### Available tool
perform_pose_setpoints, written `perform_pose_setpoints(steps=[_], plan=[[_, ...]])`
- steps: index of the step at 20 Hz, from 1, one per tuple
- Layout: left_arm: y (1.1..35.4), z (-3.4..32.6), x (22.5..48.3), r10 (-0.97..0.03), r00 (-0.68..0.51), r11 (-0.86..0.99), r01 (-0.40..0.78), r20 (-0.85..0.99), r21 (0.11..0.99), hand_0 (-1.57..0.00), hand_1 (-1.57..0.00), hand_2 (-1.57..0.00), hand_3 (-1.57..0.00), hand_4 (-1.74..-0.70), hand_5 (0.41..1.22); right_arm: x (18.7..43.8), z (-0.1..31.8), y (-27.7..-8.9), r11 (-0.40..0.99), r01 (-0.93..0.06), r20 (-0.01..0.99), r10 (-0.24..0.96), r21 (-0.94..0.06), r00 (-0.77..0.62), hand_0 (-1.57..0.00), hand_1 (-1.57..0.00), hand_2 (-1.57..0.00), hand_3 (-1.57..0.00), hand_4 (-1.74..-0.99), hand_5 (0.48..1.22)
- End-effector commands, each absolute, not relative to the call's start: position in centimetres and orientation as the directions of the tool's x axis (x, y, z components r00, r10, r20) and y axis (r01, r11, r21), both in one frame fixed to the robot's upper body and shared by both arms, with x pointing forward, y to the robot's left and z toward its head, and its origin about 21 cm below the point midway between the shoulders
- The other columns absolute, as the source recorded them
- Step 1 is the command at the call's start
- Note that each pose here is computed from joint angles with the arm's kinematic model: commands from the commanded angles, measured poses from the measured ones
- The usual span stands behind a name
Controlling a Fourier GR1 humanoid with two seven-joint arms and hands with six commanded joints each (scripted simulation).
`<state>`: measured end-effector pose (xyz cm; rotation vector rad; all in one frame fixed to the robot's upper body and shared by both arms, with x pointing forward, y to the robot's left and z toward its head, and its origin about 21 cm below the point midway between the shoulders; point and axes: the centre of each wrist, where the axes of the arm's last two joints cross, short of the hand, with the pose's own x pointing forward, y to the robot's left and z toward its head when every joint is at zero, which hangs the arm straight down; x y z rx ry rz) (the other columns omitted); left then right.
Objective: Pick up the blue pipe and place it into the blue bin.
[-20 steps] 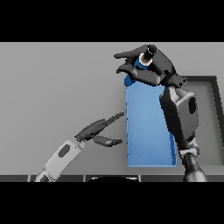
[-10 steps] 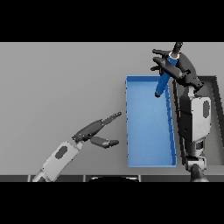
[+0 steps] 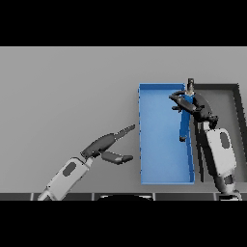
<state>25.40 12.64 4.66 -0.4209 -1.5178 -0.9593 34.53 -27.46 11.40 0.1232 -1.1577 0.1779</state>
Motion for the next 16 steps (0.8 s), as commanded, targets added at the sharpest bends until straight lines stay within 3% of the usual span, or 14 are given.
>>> perform_pose_setpoints(steps=[1,2,4,5,7,9,12,16], plan=[[12.7,4.7,25.5,-0.26,-0.204,0.589,0.74,0.944,0.323,0.0,0.0,0.0,0.0,-0.83,0.474,34.3,11.0,-27.2,0.98,-0.198,0.904,0.097,-0.014,0.417,-1.57,-1.57,-1.57,-0.85,-1.631,1.221],[12.5,4.9,25.5,-0.254,-0.209,0.591,0.739,0.944,0.322,0.0,0.0,0.0,0.0,-0.83,0.475,34.0,10.5,-27.0,0.978,-0.208,0.888,0.123,-0.032,0.442,-1.57,-1.57,-1.57,-0.69,-1.653,1.205],[12.6,5.1,25.6,-0.256,-0.209,0.59,0.74,0.944,0.324,0.0,0.0,0.0,0.0,-0.83,0.474,33.5,9.3,-26.9,0.98,-0.195,0.843,0.139,-0.041,0.52,-1.57,-1.57,-1.57,-1.01,-1.583,1.199],[12.6,4.9,25.6,-0.257,-0.206,0.589,0.742,0.944,0.322,0.0,0.0,0.0,0.0,-0.83,0.474,33.4,8.7,-27.2,0.987,-0.162,0.815,0.109,-0.019,0.569,-1.46,-1.38,-1.33,-0.81,-1.534,1.19],[12.8,5.0,25.5,-0.256,-0.212,0.586,0.742,0.943,0.325,0.0,0.0,0.0,0.0,-0.83,0.476,33.4,8.5,-26.9,0.987,-0.156,0.766,0.084,0.022,0.638,-0.94,-0.88,-0.85,-0.52,-1.404,1.159],[12.6,5.0,25.3,-0.253,-0.207,0.586,0.745,0.945,0.319,0.0,0.0,0.0,0.0,-0.83,0.476,33.2,8.4,-26.4,0.986,-0.161,0.727,0.087,0.033,0.681,-0.6,-0.57,-0.55,-0.33,-1.302,1.182],[12.3,5.0,25.1,-0.245,-0.208,0.584,0.748,0.947,0.316,0.0,0.0,0.0,0.0,-0.83,0.477,33.3,9.3,-25.9,0.944,-0.319,0.735,0.277,-0.087,0.619,-0.31,-0.29,-0.28,-0.17,-1.215,1.044],[12.7,5.1,25.3,-0.253,-0.213,0.59,0.739,0.944,0.325,0.0,0.0,0.0,0.0,-0.83,0.472,32.8,9.4,-25.6,0.909,-0.383,0.719,0.376,-0.164,0.584,-0.15,-0.12,-0.11,-0.07,-1.192,0.907]])
